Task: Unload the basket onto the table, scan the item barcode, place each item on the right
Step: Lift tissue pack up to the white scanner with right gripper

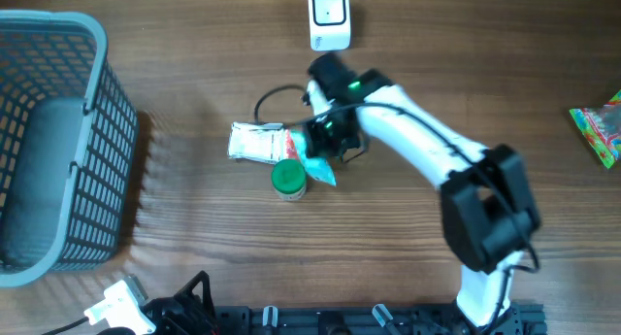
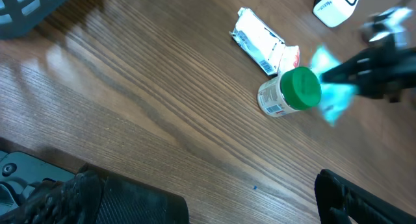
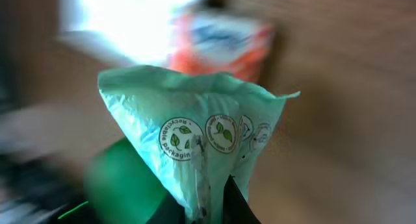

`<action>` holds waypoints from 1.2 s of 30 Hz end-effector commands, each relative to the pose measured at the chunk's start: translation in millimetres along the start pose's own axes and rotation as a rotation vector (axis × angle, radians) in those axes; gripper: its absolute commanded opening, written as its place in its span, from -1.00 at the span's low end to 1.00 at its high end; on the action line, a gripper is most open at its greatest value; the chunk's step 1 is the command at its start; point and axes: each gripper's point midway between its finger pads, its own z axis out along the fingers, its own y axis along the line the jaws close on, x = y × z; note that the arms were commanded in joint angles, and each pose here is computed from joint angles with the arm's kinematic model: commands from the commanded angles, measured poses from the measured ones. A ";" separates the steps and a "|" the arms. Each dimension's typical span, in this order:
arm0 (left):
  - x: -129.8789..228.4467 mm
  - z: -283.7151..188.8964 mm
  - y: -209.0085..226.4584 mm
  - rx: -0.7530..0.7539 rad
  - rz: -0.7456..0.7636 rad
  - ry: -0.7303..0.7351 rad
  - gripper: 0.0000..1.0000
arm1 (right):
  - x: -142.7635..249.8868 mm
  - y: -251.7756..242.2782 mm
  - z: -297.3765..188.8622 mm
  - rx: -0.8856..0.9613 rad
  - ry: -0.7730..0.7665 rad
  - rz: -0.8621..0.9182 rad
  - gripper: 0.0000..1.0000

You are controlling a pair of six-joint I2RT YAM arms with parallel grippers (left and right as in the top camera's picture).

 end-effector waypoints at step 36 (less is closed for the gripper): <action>3.7 0.5 0.6 0.003 -0.004 0.016 1.00 | -118.3 -90.0 -98.1 0.617 -0.491 -0.265 -0.91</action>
